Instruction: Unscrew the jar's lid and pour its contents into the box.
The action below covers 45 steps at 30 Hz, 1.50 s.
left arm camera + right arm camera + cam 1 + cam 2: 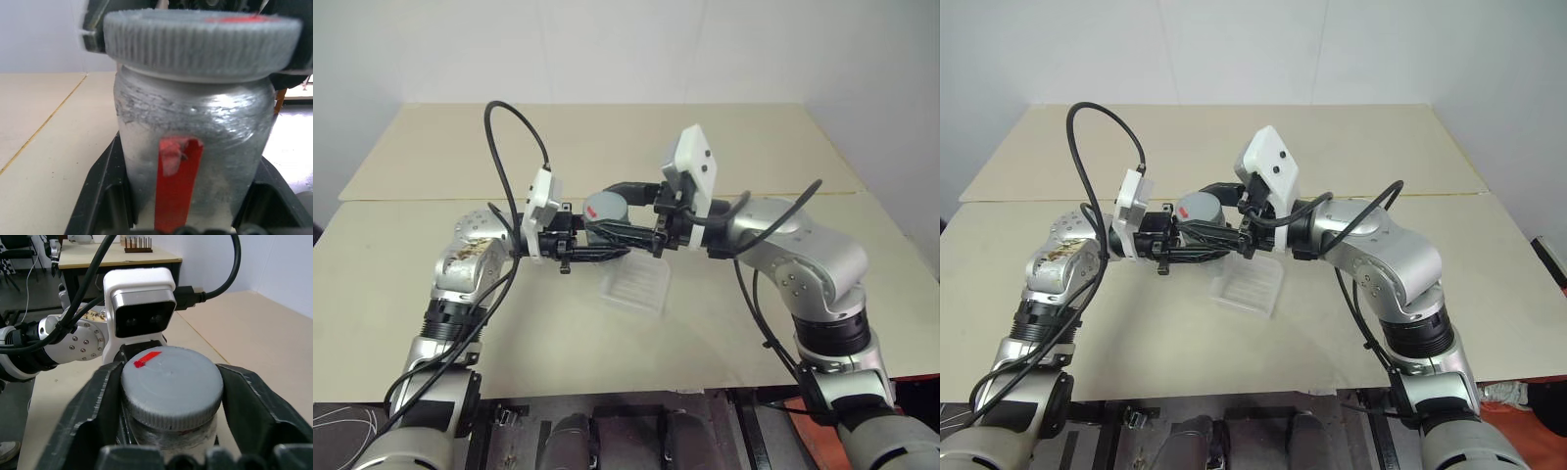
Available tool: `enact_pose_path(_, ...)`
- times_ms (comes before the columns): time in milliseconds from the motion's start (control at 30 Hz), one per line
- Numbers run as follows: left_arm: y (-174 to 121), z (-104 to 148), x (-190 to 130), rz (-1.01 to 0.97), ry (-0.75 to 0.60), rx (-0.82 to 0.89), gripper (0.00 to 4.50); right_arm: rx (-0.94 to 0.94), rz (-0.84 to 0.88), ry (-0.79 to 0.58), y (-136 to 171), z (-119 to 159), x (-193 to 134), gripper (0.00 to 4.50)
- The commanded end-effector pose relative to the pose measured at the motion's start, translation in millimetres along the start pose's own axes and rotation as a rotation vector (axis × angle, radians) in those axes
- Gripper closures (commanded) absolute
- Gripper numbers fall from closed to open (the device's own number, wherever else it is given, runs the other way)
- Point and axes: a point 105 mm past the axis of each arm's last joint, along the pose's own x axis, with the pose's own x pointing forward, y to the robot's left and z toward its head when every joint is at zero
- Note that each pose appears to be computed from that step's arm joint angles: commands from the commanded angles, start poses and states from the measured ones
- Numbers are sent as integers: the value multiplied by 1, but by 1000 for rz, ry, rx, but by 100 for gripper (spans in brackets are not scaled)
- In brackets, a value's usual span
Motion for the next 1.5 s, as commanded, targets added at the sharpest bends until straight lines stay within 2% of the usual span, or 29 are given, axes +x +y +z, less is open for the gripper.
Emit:
enact_pose_path(33, -2, 10, -1, -13, -10, 50, 257, -22, -11, -48, -2, 18, -3, 171)
enact_pose_path(333, -5, 3, -3, -12, 12, 38, 257, 144, -61, -173, -21, 51, -23, 171)
enact_pose_path(433, -5, 4, -5, 3, 10, 36, 257, 95, -194, -163, -38, 45, -37, 171)
enact_pose_path(533, -5, 6, -9, 24, 6, 32, 257, -21, -347, -102, -53, 25, -55, 171)
enact_pose_path(633, -3, 7, -16, 61, 8, 32, 257, -90, -472, 80, -65, -23, -79, 171)
enact_pose_path(700, 0, 8, -22, 103, 3, 27, 257, -31, -566, 152, -71, -61, -101, 171)
enact_pose_path(767, 1, 8, -25, 127, 3, 24, 257, -2, -627, 184, -72, -82, -113, 171)
enact_pose_path(933, 2, 3, -26, 159, 7, 17, 257, 83, -736, 204, -75, -114, -123, 171)
enact_pose_path(1100, 5, 4, -23, 201, -3, 29, 257, 141, -816, 337, -78, -154, -134, 171)
enact_pose_path(1133, 6, 3, -23, 211, 0, 33, 257, 154, -809, 348, -75, -158, -134, 100)
enact_pose_path(1167, 7, 3, -23, 218, 5, 37, 257, 163, -799, 362, -73, -161, -134, 85)
enact_pose_path(1233, 8, 1, -23, 232, 13, 46, 257, 162, -774, 381, -68, -162, -133, 12)
enact_pose_path(1267, 9, 1, -23, 236, 16, 49, 257, 159, -767, 385, -67, -162, -133, 1)
enact_pose_path(1400, 27, -1, -17, 341, 73, 172, 257, 162, -636, 350, -55, -131, -133, 1)
enact_pose_path(1500, 52, 2, -15, 507, 113, 327, 257, 191, -505, 303, -41, -101, -129, 1)
